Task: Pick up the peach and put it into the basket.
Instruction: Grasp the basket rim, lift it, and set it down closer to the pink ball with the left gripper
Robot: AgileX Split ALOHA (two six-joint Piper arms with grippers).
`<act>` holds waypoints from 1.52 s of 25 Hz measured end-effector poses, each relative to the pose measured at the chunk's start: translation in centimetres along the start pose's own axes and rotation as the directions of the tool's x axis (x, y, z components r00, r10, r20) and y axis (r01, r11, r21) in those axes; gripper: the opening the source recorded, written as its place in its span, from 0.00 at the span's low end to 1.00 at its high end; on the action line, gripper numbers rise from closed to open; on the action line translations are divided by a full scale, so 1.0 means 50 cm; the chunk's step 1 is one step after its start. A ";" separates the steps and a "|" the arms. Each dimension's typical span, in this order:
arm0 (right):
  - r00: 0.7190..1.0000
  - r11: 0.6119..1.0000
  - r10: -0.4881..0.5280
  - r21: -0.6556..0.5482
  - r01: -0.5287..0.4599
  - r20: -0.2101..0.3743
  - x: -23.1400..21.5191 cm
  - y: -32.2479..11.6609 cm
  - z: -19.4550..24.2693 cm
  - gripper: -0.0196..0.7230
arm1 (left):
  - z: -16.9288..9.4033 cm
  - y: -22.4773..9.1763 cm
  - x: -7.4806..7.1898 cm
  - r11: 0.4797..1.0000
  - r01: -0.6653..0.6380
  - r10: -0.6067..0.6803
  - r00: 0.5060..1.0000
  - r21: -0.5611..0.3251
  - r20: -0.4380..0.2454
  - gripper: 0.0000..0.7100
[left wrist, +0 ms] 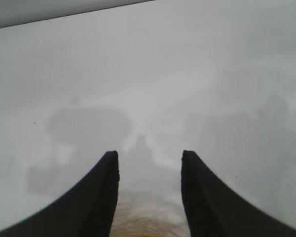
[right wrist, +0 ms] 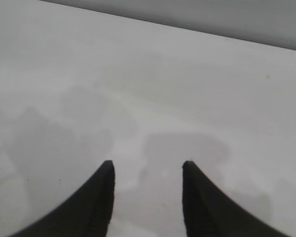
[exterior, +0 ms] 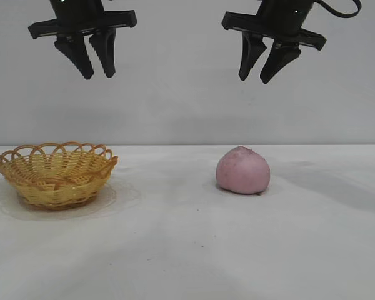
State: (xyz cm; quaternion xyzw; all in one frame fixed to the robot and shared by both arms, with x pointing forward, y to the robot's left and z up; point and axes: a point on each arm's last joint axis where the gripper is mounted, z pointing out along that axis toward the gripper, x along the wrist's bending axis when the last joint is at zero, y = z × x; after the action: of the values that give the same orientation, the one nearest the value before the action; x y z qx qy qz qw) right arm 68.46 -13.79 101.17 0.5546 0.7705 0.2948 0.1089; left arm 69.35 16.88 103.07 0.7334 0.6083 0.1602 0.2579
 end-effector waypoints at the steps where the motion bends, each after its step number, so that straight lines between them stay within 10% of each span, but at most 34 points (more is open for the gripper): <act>1: 1.000 1.000 0.000 0.000 0.000 0.000 0.000 0.000 0.000 0.37 | 0.000 0.000 0.000 1.000 0.000 0.000 1.000 0.000 0.000 0.38; 11: 1.000 1.000 -0.001 0.014 0.001 -0.002 0.000 -0.003 0.000 0.37 | 0.000 -0.004 0.002 1.000 -0.009 0.009 1.000 0.020 -0.011 0.38; 18: 1.000 0.999 -0.003 0.044 0.003 -0.007 0.001 -0.008 0.000 0.42 | -0.004 -0.035 0.027 0.957 -0.191 0.217 0.971 0.220 -0.103 0.38; 38: 1.000 0.998 -0.013 0.067 0.014 -0.011 0.002 -0.012 0.000 0.42 | 0.137 -0.131 0.080 0.801 -0.285 0.295 0.953 0.527 0.066 0.38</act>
State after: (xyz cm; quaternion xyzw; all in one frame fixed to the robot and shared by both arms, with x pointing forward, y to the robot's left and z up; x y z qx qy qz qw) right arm 67.93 -13.84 100.84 0.5511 0.7843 0.2708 0.0881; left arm 68.61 20.35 93.42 0.8585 0.5119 0.0303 0.0117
